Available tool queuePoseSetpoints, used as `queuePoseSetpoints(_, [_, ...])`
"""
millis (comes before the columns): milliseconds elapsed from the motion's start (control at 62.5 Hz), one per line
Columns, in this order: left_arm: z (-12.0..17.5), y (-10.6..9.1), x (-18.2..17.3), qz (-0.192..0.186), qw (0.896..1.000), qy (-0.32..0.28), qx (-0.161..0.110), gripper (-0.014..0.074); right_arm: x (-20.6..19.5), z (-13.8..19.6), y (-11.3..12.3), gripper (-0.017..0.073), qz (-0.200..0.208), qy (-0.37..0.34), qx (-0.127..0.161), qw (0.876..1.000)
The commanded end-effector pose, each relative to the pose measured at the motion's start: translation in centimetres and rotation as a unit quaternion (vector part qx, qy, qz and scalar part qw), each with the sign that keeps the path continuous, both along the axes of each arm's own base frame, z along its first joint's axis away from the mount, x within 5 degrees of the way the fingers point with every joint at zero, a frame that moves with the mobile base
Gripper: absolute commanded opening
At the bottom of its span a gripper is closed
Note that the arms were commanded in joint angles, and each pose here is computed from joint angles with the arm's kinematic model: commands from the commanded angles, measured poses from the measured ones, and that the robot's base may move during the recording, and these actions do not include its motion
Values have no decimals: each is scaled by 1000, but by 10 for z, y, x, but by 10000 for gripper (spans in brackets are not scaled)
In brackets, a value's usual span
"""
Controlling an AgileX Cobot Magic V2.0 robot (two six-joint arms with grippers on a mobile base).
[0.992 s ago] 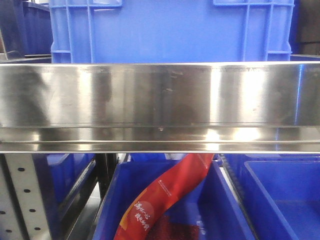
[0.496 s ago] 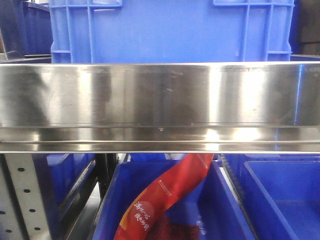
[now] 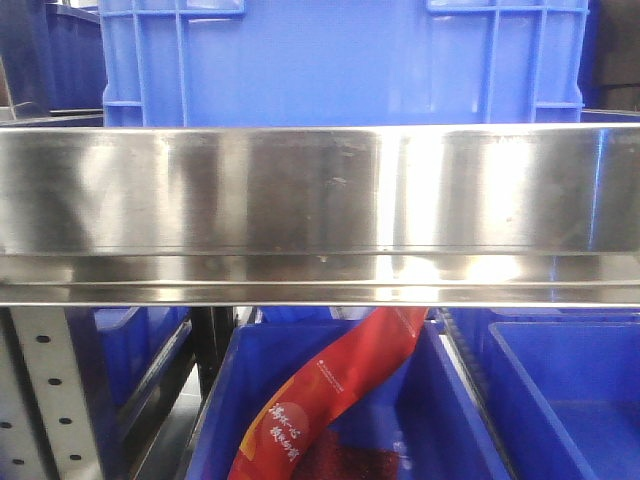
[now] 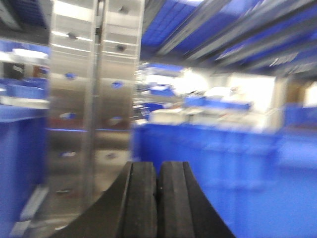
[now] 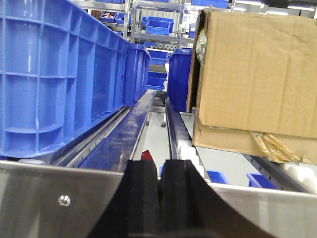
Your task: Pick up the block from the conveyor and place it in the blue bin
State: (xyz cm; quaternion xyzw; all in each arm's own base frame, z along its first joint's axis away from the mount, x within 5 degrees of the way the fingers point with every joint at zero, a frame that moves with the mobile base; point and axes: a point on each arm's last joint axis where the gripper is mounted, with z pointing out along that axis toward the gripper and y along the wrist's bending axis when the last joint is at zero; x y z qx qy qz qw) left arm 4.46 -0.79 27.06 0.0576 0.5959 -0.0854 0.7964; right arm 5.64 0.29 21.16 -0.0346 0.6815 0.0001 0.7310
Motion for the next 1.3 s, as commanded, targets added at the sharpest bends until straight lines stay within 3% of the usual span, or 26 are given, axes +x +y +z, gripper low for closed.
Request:
queuePoseSetpoints(0, [-16, 2, 5, 42, 998, -4, 49, -111, 0, 2, 0, -162, -3, -14, -3, 1000])
queuePoseSetpoints(80, [-32, 4, 9, 61, 998, 23, 24, -111, 0, 2, 0, -162, -3, -14, -3, 1000])
queuePoseSetpoints(160, [-46, 5, 11, 80, 995, 42, 39, -111, 0, 2, 0, -162, -3, -14, -3, 1000])
queuePoseSetpoints(256, [-50, 6, 12, 90, 994, 60, 24, -111, 0, 2, 0, -162, -3, -14, -3, 1000])
queuePoseSetpoints(416, [-62, 6, 12, 88, 988, 125, 30, -111, 0, 2, 0, -162, -3, -14, -3, 1000])
queuePoseSetpoints(816, [-53, 6, 11, 86, 993, 76, 19, -111, 0, 2, 0, -162, -3, -14, -3, 1000])
queuePoseSetpoints(1280, [-53, 6, 11, 86, 993, 76, 19, -111, 0, 2, 0, -162, -3, -14, -3, 1000])
